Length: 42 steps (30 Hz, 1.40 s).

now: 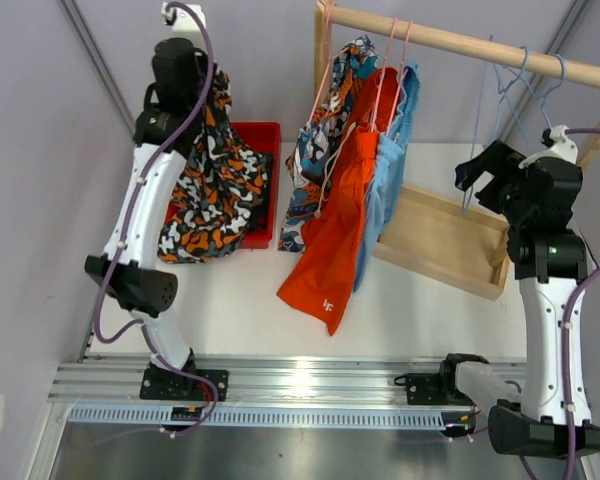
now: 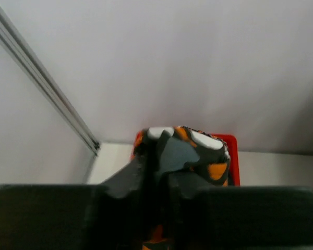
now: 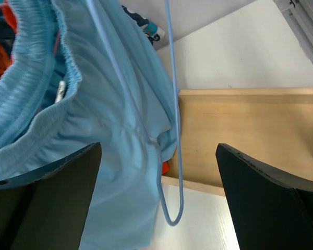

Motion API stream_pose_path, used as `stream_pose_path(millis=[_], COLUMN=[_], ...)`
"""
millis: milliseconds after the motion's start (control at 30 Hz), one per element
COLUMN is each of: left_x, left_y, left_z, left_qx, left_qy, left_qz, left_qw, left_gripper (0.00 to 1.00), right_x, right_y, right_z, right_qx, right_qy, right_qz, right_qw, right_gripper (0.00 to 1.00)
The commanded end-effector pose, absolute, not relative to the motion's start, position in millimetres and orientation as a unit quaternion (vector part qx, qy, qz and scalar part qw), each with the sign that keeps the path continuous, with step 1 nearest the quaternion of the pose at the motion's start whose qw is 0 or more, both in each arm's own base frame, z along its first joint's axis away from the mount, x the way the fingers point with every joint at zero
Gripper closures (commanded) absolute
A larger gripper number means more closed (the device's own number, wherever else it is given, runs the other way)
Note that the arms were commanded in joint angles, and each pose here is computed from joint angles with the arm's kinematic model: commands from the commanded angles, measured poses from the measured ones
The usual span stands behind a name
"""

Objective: Remove the shorts from the hanger

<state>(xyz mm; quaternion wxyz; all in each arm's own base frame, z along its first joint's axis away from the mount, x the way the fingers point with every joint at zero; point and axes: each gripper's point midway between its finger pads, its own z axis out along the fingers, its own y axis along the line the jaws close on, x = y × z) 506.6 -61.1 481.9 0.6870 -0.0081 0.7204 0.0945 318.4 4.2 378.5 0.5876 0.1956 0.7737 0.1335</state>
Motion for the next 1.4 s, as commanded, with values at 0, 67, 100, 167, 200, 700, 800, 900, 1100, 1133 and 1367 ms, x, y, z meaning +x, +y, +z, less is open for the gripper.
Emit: stream_pose_path(millis=[0,67,100,167,200,700,800,900,1100,1133,1367], left_x=[538.3,556.2,559.1,555.8,551.5,358.4,322.9,294.6,256.6,253.2,234.5], left_y=[-63.0,-69.3,-70.6,-71.1,-72.7,-89.0,-83.4,-81.5,-78.7,-75.2,-64.9], left_z=[457.6,415.4,403.5,388.4,388.5,380.0,357.9,333.0,290.1,286.2,267.5], left_qx=[-0.03,-0.014,-0.025,-0.037,-0.04,-0.006,-0.004,-0.009,0.005,0.004,-0.002], left_qy=[0.717,0.755,0.765,0.786,0.789,0.785,0.79,0.799,0.822,0.824,0.822], left_qz=[0.061,0.047,0.037,0.028,0.021,-0.07,-0.08,-0.099,-0.109,-0.102,-0.096], left_qw=[0.693,0.654,0.642,0.616,0.613,0.615,0.608,0.594,0.558,0.557,0.561], left_gripper=[0.61,0.08,0.01,0.01,0.01,0.01,0.01,0.01,0.01,0.01,0.01], right_x=[289.9,276.5,270.9,257.1,252.8,292.9,308.0,340.8,393.5,398.4,426.8], right_y=[13.2,16.9,18.3,22.8,25.3,79.6,102.0,117.7,124.1,125.5,141.9], right_z=[414.7,437.4,445.0,472.1,481.2,551.9,560.0,548.2,521.1,515.8,494.2], right_qx=[0.182,0.174,0.172,0.162,0.156,0.071,0.043,0.038,0.058,0.06,0.064], right_qy=[0.743,0.723,0.717,0.697,0.691,0.654,0.654,0.671,0.694,0.697,0.709], right_qz=[0.162,0.173,0.178,0.191,0.197,0.325,0.328,0.323,0.312,0.312,0.312], right_qw=[0.624,0.645,0.651,0.672,0.678,0.679,0.68,0.666,0.646,0.642,0.629], right_gripper=[0.01,0.01,0.01,0.01,0.01,0.05,0.05,0.05,0.08,0.08,0.14])
